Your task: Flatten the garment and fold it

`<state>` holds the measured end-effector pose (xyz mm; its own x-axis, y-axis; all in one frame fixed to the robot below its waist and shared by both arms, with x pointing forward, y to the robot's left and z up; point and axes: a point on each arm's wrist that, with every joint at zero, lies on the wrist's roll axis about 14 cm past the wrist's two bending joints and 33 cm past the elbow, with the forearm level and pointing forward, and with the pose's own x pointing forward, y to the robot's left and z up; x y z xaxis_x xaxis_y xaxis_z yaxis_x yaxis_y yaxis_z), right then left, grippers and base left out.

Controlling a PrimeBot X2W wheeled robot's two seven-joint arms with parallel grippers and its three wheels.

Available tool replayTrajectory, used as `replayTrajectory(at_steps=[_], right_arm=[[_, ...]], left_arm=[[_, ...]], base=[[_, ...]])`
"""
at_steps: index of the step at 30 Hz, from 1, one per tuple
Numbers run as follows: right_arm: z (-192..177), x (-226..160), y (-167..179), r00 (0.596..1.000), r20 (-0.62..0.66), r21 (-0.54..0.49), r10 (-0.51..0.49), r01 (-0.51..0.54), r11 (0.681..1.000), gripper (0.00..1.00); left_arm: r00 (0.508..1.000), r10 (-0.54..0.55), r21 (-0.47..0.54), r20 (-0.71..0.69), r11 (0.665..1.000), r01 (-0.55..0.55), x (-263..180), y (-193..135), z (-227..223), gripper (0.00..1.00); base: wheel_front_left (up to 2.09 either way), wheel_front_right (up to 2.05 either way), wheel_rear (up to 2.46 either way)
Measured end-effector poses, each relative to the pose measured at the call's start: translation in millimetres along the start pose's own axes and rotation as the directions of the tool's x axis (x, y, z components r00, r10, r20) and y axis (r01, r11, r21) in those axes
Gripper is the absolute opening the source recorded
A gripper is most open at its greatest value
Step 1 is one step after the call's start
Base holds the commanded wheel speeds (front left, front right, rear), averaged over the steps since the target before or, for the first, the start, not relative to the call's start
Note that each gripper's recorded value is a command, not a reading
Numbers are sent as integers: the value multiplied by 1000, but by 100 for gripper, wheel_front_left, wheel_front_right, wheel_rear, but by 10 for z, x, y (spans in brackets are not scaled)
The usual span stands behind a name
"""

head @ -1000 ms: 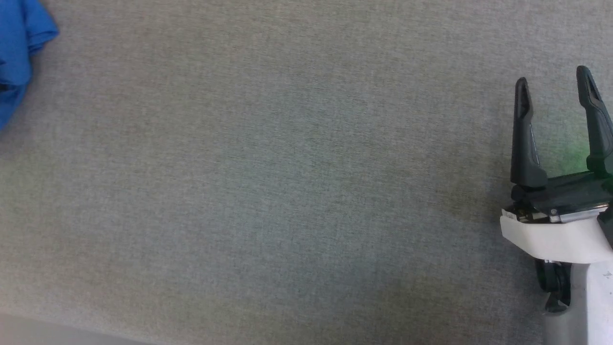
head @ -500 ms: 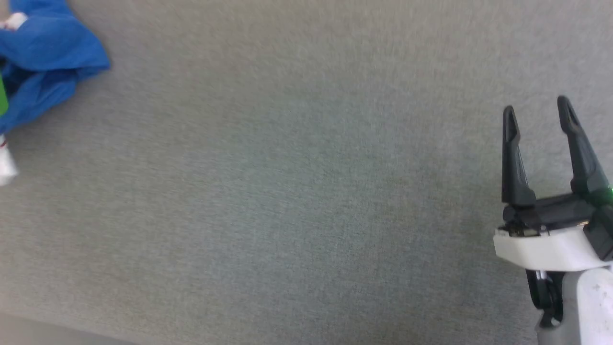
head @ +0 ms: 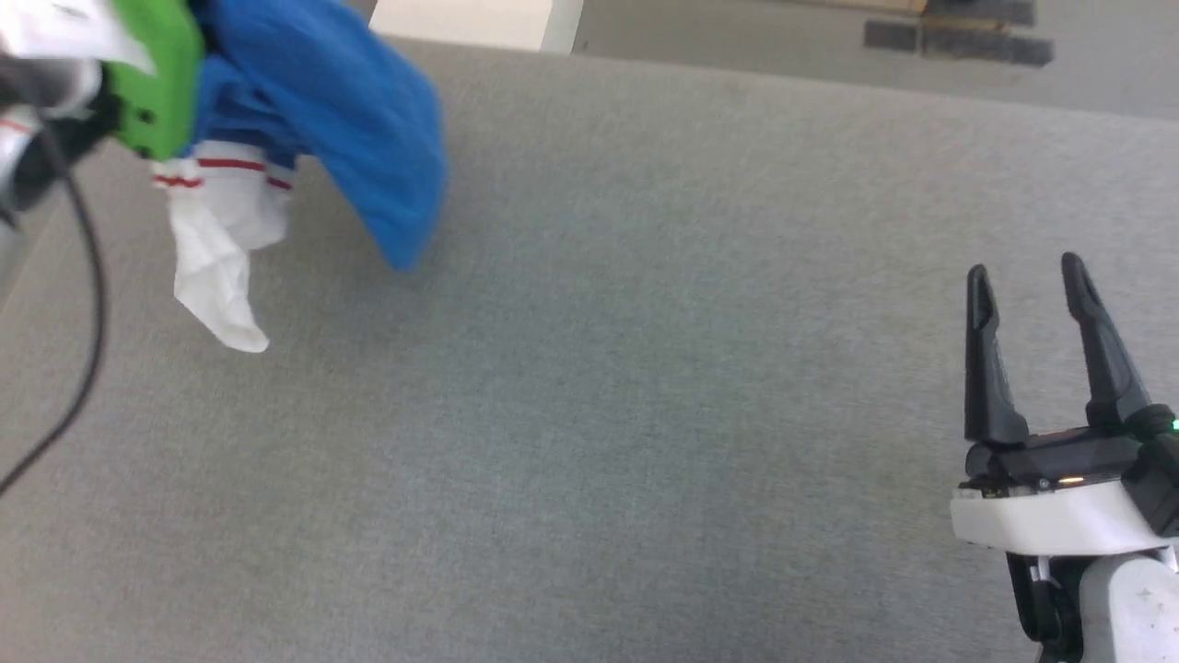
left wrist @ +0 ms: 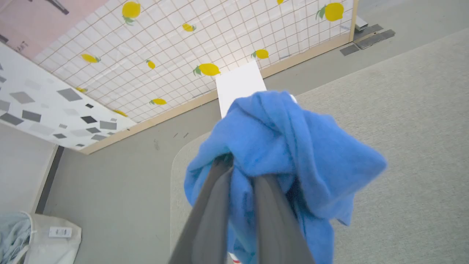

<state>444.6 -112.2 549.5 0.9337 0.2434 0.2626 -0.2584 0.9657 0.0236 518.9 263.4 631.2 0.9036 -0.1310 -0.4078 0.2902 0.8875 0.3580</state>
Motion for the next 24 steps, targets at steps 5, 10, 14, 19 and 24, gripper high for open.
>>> replayTrajectory(at_steps=[5,10,14,19,24], right_arm=[[192,-145,-166,998,29,-22,-51,52,998,100],[383,-408,-519,986,51,-66,-158,162,985,100],[448,-575,-736,972,54,-91,-227,231,969,100],[458,-744,-941,955,43,-109,-295,298,948,100],[359,-798,-1050,945,11,-126,-328,327,937,100]], left_arm=[[985,-159,88,62,984,153,106,-647,288,0],[895,-418,155,157,905,395,327,-1750,611,0],[807,-570,209,156,817,537,394,-2509,610,0],[663,-739,230,119,670,706,342,-3464,370,0],[533,-845,153,47,533,832,160,-4223,-126,0]], base=[[0,0,0],[0,0,0],[0,0,0],[0,0,0],[0,0,0]])
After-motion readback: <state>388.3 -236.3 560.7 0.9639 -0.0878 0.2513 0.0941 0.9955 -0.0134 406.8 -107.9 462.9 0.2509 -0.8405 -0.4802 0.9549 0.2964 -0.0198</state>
